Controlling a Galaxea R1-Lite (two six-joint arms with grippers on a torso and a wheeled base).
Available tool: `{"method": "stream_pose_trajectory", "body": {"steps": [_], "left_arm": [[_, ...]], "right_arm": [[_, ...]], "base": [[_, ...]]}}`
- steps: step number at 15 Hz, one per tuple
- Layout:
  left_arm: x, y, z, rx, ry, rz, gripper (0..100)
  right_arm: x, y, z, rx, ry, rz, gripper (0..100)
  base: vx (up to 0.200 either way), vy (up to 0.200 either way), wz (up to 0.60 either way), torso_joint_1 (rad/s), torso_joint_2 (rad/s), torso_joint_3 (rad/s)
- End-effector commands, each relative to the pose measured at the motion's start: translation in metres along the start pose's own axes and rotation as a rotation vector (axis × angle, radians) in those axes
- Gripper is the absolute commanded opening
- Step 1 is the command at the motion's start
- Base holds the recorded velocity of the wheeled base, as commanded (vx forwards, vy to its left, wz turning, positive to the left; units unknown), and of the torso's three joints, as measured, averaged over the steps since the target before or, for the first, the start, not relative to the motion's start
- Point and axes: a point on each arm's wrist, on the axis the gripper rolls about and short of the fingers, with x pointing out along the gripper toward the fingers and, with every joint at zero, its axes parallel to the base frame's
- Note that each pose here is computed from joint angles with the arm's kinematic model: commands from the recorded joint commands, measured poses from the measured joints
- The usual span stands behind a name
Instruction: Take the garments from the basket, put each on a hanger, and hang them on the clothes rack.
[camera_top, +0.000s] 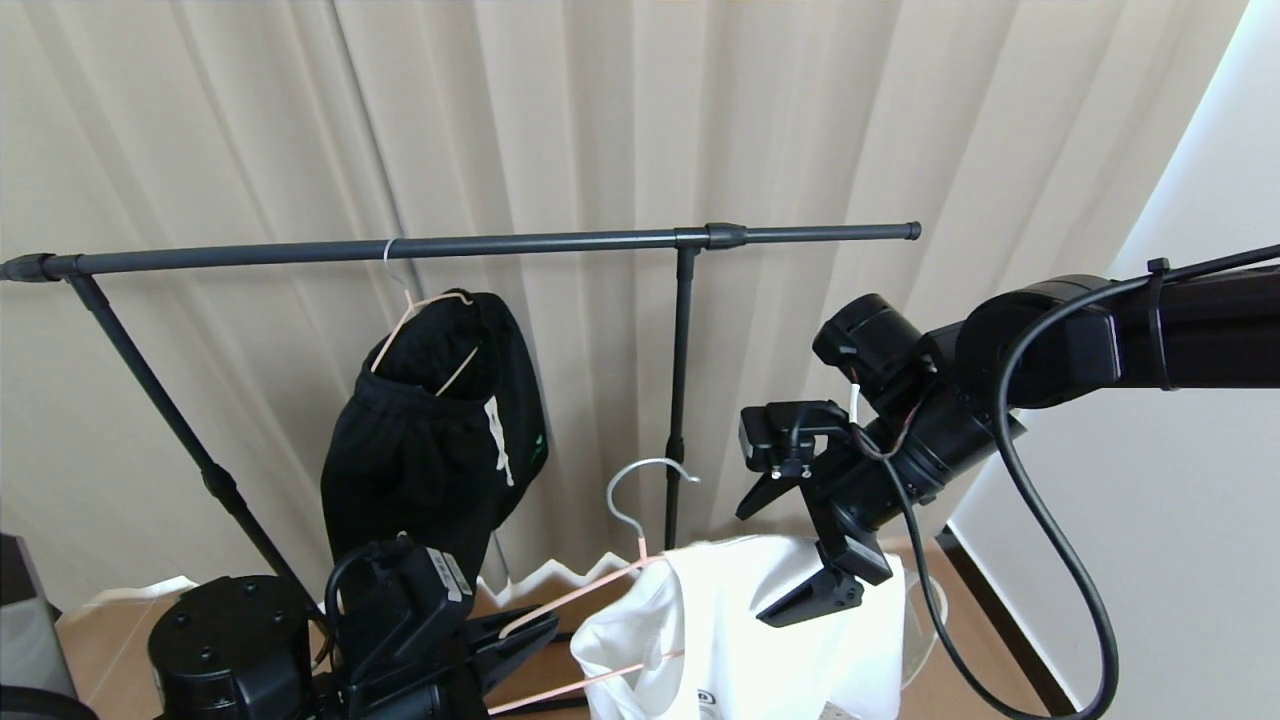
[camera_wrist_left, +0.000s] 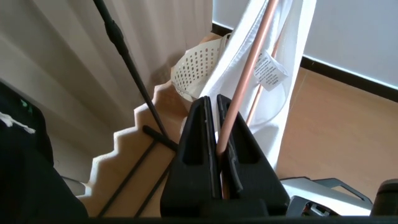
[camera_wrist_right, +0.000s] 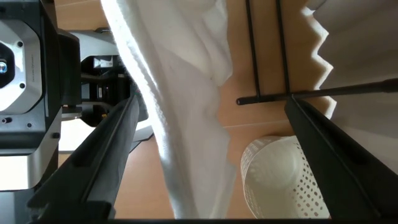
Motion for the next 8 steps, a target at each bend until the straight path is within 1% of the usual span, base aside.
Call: {"method": "stream_pose_trajectory", "body": {"steps": [1,3,8], "left_arm": [[-0.0006,0.0004,0.0026,0.003,-0.014,0.004,0],[-0.0008,0.0009,0.0034,0.003,-0.018,0.006,0],[-0.0018,0.0009,0.0048,0.005,-0.026,0.006,0]], "right_arm": [[0.0012,0.0017,0.0011,-0.005,0.000,0.006,100],[0.0035,0.0043,0.0028,-0.010,0.003,0.016,100],[0.0033,0.0040,0.0032,-0.010,0.003,0.013,100]], "base": [[0.000,0.000,0.00,0.000,0.00,0.000],[0.000,0.000,0.00,0.000,0.00,0.000],[0.000,0.000,0.00,0.000,0.00,0.000]]}}
